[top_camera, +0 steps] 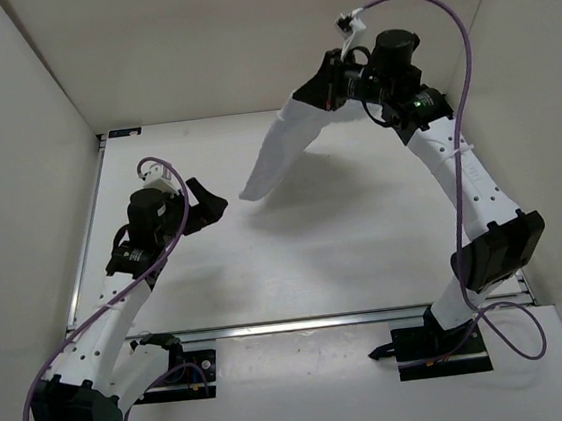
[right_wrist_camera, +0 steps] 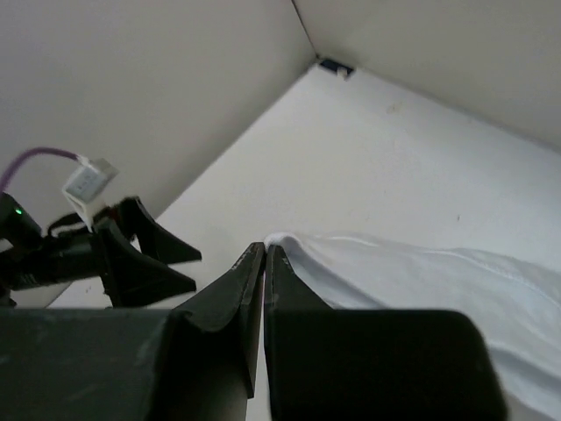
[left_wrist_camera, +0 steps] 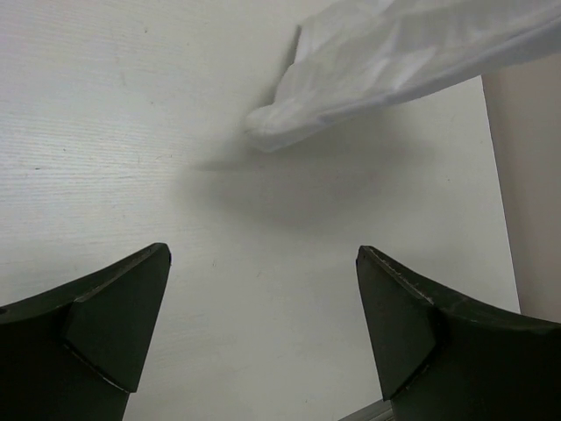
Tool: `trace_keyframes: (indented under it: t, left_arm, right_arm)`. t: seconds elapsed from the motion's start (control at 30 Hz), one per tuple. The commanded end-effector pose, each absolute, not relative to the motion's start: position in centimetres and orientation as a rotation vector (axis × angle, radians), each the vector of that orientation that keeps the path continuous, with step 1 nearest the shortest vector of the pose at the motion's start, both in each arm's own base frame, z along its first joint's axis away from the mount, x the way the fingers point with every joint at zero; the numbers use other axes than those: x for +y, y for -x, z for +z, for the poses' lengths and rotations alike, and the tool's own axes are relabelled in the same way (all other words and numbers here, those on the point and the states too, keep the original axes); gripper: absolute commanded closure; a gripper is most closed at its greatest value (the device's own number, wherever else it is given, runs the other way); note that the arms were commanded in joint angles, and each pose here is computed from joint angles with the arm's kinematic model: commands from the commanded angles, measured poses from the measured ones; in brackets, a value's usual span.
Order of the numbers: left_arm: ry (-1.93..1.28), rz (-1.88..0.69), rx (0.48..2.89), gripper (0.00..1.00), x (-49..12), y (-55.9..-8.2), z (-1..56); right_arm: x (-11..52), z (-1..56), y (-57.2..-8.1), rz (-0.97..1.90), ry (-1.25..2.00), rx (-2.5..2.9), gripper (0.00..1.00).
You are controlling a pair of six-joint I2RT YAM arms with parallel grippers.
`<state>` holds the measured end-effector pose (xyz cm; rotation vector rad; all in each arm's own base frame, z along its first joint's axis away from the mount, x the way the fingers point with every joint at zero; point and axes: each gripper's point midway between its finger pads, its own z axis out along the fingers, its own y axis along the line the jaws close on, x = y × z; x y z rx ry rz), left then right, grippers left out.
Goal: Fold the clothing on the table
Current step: Flatten the skirt out
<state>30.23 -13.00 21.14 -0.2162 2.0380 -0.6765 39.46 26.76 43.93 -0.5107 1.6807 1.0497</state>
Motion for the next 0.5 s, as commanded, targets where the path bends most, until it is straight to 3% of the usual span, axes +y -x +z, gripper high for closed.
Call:
trace_keyframes:
  t: [0.0,0.13,0.33,0.47]
  left_arm:
    - [0.222,-0.68,2.043,0.02,-13.1,-30.2,20.9]
    - [0.223,-0.677,2.032,0.02,-12.7,-30.1,21.3]
    - [0.213,-0.66,2.078,0.02,-12.8,-29.6,19.9]
    - [0.196,-0.665,2.112,0.02,-13.1,-29.4,19.2]
  right_arm:
    - [26.3,40.6,-39.2,1.066,0.491,1.735,1.0]
    - [26.8,33.6,-36.0,0.968,0.511,1.84,0.99]
    - [30.2,23.6,-24.7,1.207,0.664,1.952,1.0]
    - [30.2,18.4,-20.7,1.259,0.662,2.096,1.0]
